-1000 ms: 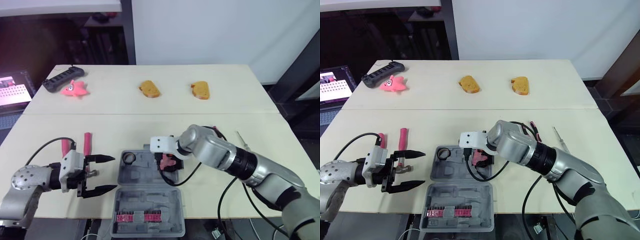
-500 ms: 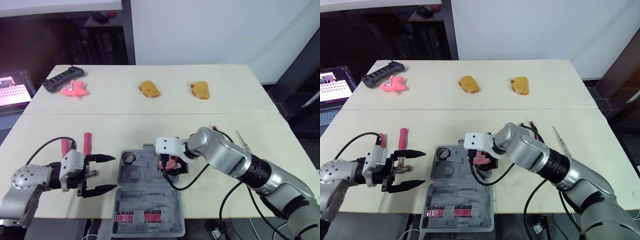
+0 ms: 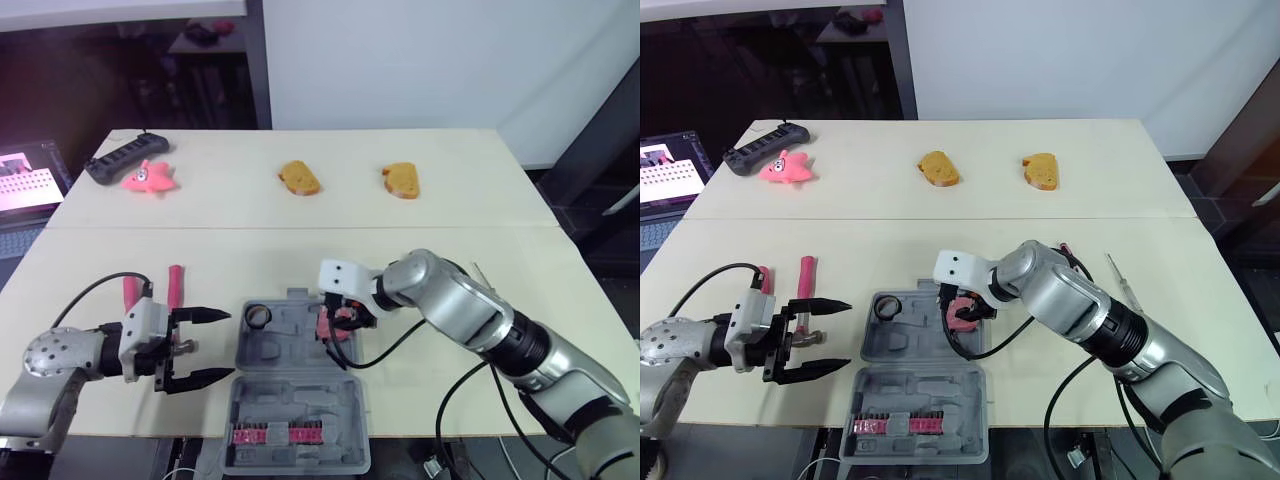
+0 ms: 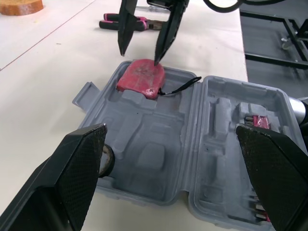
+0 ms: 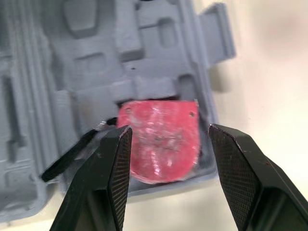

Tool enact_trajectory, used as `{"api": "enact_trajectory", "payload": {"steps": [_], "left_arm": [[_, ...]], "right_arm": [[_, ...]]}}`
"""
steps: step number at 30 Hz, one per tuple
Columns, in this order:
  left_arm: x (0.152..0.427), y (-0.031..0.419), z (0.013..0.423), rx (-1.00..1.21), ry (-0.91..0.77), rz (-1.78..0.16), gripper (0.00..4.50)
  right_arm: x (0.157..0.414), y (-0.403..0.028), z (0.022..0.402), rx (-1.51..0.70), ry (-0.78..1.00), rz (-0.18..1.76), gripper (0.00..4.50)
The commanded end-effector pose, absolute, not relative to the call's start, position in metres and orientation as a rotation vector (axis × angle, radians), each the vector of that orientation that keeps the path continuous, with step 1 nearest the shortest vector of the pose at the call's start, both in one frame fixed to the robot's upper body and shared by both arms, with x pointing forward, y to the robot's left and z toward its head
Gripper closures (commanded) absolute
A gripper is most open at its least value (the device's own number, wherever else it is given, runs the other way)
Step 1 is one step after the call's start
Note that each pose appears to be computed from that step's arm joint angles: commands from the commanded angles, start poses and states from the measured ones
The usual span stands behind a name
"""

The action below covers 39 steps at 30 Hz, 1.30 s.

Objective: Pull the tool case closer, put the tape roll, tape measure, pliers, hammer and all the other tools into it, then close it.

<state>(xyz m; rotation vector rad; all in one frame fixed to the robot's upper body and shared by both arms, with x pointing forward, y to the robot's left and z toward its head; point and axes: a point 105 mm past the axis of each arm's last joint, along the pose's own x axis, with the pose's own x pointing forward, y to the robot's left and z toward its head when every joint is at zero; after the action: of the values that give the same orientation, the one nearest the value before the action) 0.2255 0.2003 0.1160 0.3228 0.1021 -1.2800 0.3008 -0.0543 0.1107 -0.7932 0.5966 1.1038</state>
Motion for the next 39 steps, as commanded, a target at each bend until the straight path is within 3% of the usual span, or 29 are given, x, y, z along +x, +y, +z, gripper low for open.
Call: {"api": "enact_trajectory", "payload": {"steps": [1,7,14,16,20,30,39], "left_arm": [[0.226,0.202,0.121,0.336,0.091,-1.273,0.00],[0.225,0.203,0.121,0.332,0.093,-1.263,0.00],[0.224,0.199,0.119,0.322,0.094,-1.266,0.00],[0.225,0.199,0.120,0.322,0.095,-1.266,0.00],[0.227,0.200,0.121,0.325,0.096,-1.266,0.00],[0.228,0.200,0.121,0.328,0.096,-1.262,0.00],[0.228,0.199,0.121,0.330,0.095,-1.259,0.00]], "right_arm": [[0.299,-0.056,0.121,-0.698,0.476,1.069,1.83],[0.274,-0.068,0.113,-0.509,0.333,1.086,1.83],[0.281,-0.071,0.103,-0.366,0.195,0.981,1.83],[0.280,-0.069,0.102,-0.362,0.195,0.991,1.83],[0.282,-0.069,0.104,-0.383,0.191,0.988,3.10],[0.286,-0.072,0.087,-0.446,0.249,0.966,3.10],[0.288,-0.081,0.050,-0.429,0.393,0.928,3.10]]}}
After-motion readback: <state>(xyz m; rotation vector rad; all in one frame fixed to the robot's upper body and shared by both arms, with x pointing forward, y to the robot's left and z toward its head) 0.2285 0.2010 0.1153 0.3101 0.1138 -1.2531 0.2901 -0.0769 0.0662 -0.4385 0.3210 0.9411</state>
